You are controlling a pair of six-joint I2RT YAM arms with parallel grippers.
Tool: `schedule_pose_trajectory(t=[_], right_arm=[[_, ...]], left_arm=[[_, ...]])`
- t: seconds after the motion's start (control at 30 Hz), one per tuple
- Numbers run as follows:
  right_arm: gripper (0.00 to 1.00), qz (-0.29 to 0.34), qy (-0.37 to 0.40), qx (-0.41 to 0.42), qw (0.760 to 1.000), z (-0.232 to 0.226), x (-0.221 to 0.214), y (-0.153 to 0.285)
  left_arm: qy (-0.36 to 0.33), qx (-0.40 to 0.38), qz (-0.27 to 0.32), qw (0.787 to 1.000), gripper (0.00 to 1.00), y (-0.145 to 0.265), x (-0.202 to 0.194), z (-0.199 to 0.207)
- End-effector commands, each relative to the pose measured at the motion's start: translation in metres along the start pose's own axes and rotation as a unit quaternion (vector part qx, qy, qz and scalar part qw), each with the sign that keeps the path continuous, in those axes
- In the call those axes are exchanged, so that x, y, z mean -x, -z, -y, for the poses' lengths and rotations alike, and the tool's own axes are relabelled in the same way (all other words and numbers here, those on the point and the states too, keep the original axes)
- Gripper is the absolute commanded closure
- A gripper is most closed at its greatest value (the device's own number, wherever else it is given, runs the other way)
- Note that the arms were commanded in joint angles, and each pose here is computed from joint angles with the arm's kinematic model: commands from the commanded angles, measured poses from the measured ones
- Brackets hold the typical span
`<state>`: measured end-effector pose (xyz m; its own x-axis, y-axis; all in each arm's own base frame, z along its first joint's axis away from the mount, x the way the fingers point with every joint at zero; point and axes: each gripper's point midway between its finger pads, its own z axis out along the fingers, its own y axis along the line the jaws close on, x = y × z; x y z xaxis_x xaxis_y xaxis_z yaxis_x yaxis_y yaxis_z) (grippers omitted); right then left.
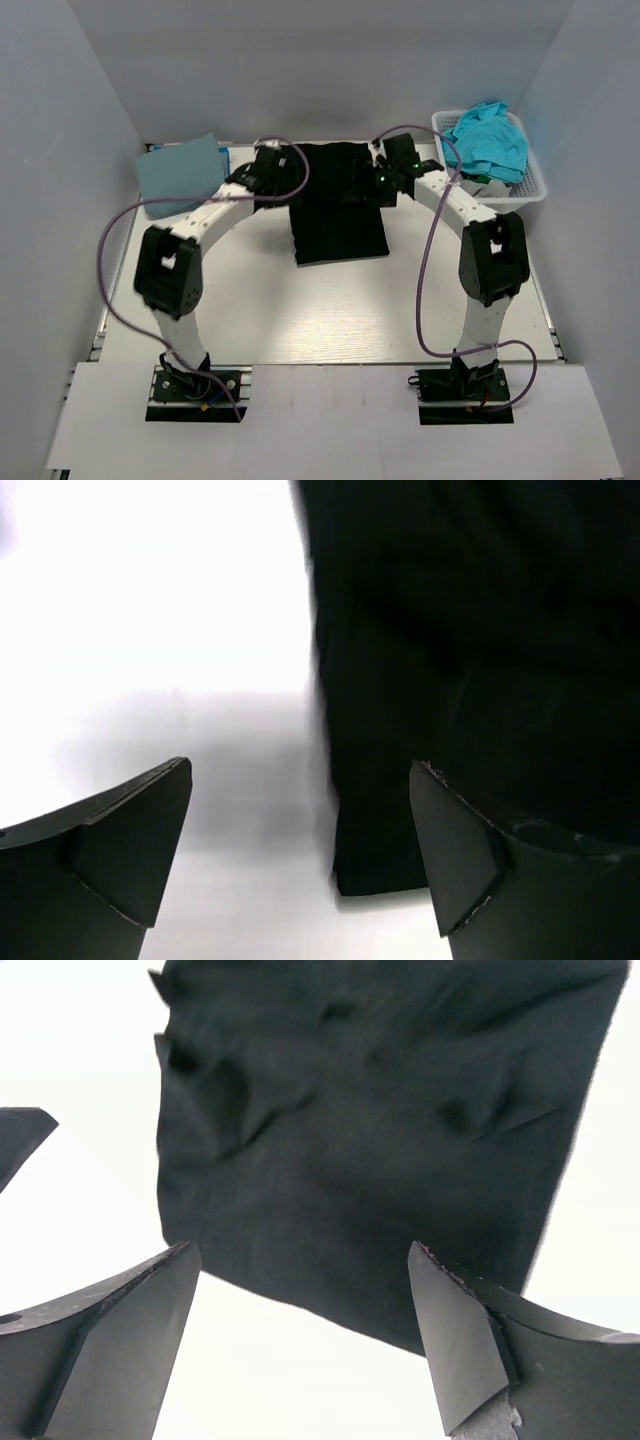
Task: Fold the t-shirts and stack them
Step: Fold the folded rectangular tshirt in 1/3 of the way
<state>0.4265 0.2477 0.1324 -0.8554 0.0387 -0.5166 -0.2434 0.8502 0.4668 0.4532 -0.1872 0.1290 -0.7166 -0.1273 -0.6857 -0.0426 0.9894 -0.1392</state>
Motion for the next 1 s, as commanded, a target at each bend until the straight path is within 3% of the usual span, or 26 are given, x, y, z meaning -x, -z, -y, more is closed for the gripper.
schedule_pose_trajectory(t=[0.0, 0.23, 0.43, 0.6, 0.8, 0.97], right_arm=[[0.10, -0.004, 0.055, 0.101, 0.993, -0.045, -0.011, 0.002], [0.10, -0.061, 0.094, 0.204, 0.972, -0.099, -0.042, -0.038], [0.10, -0.060, 0.067, 0.188, 0.978, -0.101, -0.027, -0.095], [0.10, 0.020, 0.066, 0.176, 0.982, -0.100, 0.027, -0.132], [0.10, 0.107, 0.077, 0.176, 0.976, -0.082, 0.088, -0.129], [0.10, 0.123, 0.093, 0.152, 0.976, -0.057, 0.106, -0.116]], left_arm=[[0.044, -0.023, -0.009, 0.999, 0.00, 0.051, -0.029, -0.009], [0.089, -0.013, -0.035, 0.995, 0.00, 0.115, -0.095, -0.053], [0.110, 0.005, -0.042, 0.993, 0.00, 0.158, -0.117, -0.078], [0.113, 0.002, -0.030, 0.993, 0.00, 0.173, -0.113, -0.083], [0.109, -0.013, -0.040, 0.993, 0.00, 0.177, -0.115, -0.077], [0.098, -0.031, -0.042, 0.994, 0.00, 0.173, -0.115, -0.071]])
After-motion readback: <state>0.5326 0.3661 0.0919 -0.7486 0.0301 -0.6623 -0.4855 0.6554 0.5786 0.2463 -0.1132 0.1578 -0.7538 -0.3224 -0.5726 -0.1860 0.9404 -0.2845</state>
